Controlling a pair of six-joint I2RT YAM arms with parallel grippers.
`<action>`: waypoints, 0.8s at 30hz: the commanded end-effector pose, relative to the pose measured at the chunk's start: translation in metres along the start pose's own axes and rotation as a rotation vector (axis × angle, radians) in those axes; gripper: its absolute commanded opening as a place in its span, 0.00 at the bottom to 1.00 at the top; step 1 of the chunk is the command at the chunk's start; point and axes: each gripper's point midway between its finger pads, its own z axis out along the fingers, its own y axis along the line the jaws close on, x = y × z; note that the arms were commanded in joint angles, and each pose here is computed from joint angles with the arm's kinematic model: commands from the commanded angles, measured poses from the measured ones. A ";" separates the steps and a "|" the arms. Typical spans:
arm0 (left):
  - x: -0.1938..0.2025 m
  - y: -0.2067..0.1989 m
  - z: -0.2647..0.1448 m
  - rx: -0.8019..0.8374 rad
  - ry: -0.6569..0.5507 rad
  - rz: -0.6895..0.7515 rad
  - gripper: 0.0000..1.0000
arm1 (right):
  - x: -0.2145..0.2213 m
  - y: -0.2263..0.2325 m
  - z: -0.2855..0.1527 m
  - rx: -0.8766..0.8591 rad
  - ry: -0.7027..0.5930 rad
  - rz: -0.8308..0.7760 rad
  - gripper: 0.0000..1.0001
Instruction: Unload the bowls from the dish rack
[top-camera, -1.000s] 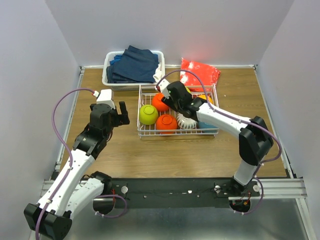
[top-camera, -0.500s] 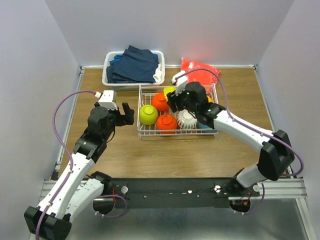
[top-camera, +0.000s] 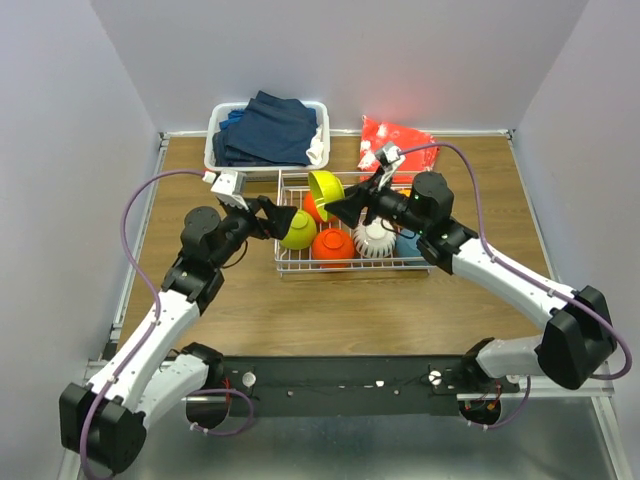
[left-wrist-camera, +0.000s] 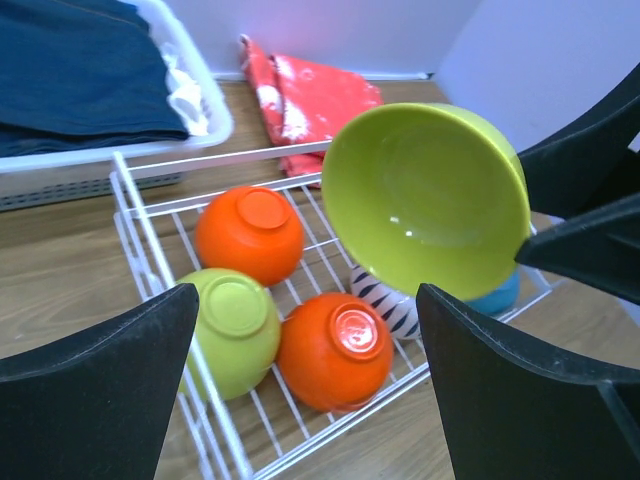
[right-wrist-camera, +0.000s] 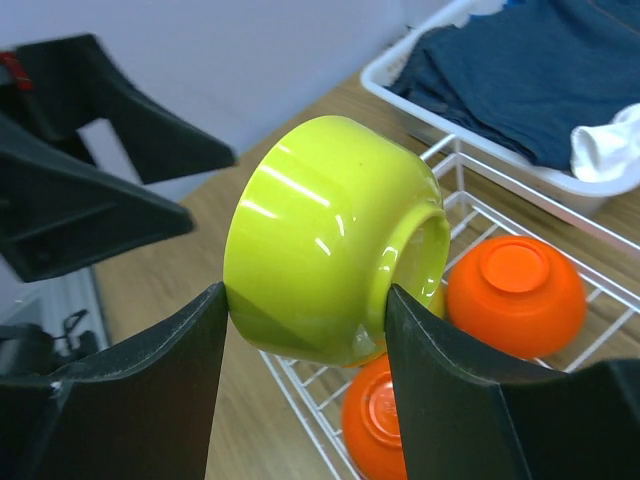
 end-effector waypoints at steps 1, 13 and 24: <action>-0.009 -0.025 0.015 0.154 -0.065 -0.075 0.99 | -0.034 0.032 -0.017 -0.164 -0.132 0.053 0.41; -0.003 -0.035 0.038 0.241 -0.113 -0.216 0.79 | -0.028 0.053 -0.020 -0.310 -0.145 0.168 0.41; 0.008 -0.037 0.054 0.246 -0.072 -0.262 0.25 | -0.018 0.058 -0.018 -0.356 -0.128 0.212 0.41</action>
